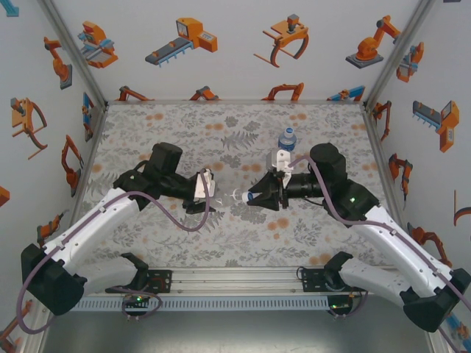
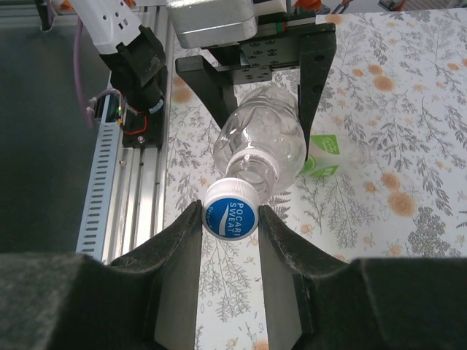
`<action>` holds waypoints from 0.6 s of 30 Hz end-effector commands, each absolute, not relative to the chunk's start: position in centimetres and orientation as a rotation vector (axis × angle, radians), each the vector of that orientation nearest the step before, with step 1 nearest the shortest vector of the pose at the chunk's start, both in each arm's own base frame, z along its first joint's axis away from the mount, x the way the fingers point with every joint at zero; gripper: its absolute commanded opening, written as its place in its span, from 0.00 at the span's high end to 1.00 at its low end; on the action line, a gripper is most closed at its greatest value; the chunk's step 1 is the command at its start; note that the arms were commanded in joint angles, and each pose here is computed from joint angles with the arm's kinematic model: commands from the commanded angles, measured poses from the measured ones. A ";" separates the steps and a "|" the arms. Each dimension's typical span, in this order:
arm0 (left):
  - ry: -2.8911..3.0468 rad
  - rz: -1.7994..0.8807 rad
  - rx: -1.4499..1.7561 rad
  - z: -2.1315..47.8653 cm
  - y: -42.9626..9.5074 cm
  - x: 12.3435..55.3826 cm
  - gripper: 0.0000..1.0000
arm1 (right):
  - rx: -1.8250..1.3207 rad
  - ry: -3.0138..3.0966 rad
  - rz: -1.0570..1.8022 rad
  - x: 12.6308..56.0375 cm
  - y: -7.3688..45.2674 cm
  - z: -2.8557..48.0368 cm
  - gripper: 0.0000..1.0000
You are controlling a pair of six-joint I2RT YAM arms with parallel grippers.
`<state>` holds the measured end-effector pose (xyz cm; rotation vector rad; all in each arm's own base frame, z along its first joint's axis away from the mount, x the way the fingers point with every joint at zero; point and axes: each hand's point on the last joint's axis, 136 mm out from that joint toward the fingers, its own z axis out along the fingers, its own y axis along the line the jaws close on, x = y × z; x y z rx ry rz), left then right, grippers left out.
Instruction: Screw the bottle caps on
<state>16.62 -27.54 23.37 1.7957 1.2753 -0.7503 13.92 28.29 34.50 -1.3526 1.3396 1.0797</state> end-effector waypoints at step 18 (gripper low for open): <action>1.267 -0.795 1.810 24.3 -27.8 15.9 0.91 | -1.382 1.299 0.982 14.7 29.5 35.0 1.00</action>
